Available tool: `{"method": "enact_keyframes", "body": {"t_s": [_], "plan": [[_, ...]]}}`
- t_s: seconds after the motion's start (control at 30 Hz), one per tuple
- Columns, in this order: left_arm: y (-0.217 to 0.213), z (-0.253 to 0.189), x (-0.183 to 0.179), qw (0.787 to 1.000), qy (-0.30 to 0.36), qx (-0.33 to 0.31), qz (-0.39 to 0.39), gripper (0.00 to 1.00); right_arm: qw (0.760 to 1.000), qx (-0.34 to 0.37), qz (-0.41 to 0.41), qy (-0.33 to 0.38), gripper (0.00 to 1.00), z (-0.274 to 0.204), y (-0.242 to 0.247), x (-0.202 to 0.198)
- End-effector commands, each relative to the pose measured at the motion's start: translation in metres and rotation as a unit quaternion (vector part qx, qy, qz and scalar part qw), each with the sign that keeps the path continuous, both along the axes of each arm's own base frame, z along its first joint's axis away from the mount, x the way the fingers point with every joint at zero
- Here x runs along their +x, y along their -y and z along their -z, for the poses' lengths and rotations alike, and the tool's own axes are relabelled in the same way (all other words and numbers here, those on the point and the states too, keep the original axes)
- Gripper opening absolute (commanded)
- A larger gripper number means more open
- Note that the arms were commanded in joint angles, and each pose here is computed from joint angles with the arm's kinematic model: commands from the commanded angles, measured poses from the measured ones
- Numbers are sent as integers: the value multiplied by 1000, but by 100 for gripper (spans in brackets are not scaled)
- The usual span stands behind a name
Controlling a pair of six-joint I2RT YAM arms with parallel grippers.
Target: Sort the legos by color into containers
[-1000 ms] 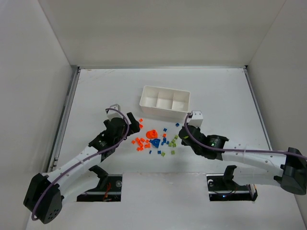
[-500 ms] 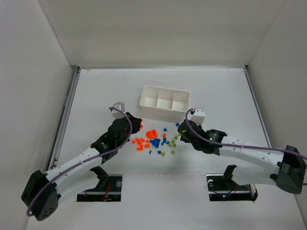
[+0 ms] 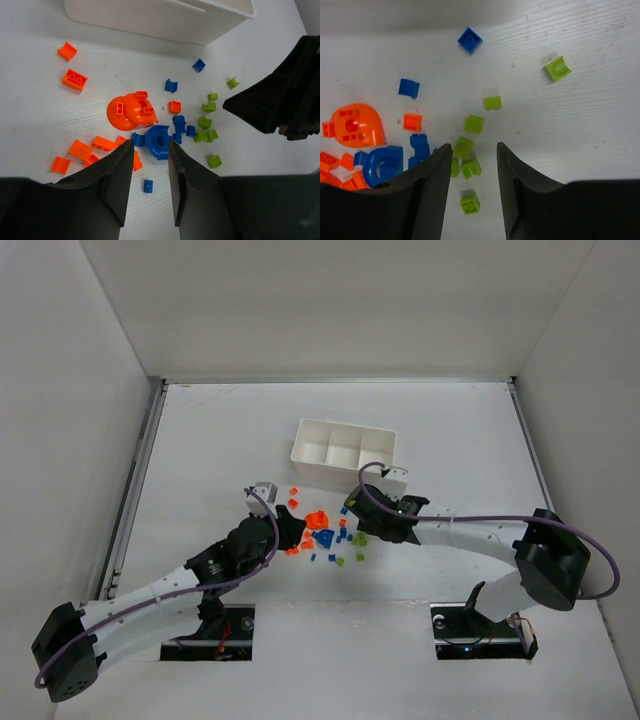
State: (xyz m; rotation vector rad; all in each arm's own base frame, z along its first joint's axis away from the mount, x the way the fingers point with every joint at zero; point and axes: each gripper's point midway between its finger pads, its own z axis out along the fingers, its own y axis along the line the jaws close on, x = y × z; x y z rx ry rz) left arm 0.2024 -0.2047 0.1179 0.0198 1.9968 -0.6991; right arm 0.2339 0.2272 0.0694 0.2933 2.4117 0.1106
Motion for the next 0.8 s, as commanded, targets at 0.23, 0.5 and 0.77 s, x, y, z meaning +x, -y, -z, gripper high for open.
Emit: {"method": "enact_keyframes", "body": {"t_s": [0.23,0.5,0.77], "plan": [[28,-10,-11,999,18,0,51,29,1000,24,15,-11,45,0,-2,20],[47,-3,-30,995,18,16,98,27,999,-3,48,7,45,11,45,24],[74,5,-56,984,26,55,166,30,998,-4,64,17,54,20,72,38]]}}
